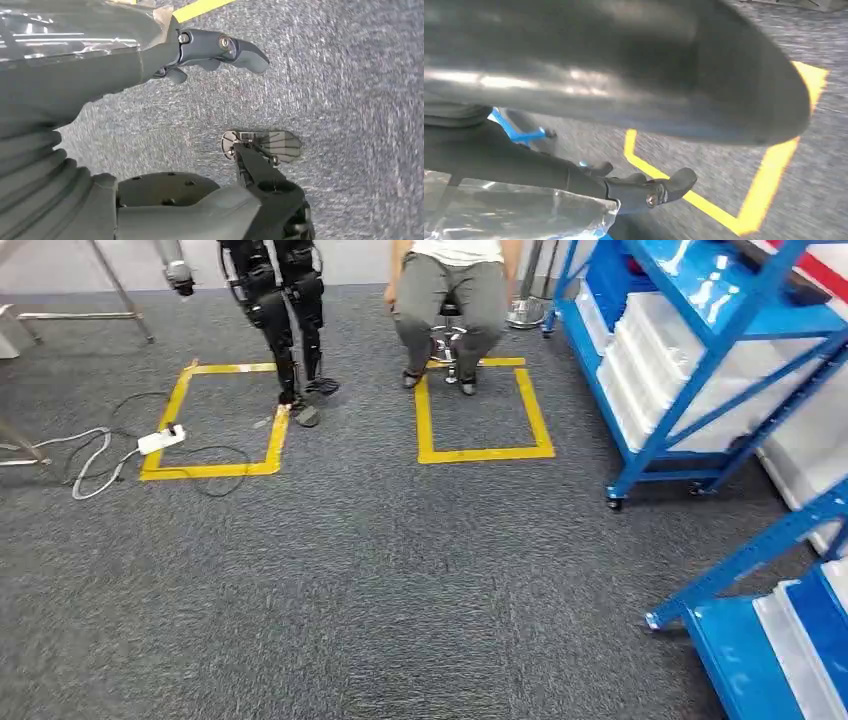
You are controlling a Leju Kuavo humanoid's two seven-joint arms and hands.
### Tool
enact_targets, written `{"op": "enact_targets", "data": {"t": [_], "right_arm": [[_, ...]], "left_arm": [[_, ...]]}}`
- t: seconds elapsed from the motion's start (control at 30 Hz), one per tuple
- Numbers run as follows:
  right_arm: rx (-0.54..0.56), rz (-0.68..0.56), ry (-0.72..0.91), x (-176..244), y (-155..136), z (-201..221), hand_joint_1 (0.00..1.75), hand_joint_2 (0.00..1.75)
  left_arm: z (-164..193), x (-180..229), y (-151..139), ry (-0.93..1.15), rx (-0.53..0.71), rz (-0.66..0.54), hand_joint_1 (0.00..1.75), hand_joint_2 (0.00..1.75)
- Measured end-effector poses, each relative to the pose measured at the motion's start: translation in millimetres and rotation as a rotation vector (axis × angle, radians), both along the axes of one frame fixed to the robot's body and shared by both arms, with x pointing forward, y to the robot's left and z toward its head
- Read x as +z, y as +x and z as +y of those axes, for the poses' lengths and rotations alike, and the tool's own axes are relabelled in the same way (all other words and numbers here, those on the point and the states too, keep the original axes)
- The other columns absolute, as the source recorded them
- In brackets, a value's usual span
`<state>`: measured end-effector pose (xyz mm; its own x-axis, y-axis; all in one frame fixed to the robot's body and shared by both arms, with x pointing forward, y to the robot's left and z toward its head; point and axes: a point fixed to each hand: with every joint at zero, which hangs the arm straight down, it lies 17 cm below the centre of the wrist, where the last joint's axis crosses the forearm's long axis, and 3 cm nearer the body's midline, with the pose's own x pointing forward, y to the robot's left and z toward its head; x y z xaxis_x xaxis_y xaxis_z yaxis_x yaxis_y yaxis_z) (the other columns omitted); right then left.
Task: Take the parts from the cabinet and place them on the table.
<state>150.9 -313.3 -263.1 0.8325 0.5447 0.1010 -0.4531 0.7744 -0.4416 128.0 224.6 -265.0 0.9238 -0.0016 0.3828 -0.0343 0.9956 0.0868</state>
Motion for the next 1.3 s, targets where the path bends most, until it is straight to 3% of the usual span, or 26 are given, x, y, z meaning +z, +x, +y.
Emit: {"op": "enact_targets", "data": {"t": [1.3], "right_arm": [[-0.021,0.002,-0.002,-0.7,-3.9,-2.8,0.00,0.00]], "left_arm": [[-1.5,1.3,5.2,-0.004,-0.032,-0.012,0.00,1.75]]}}
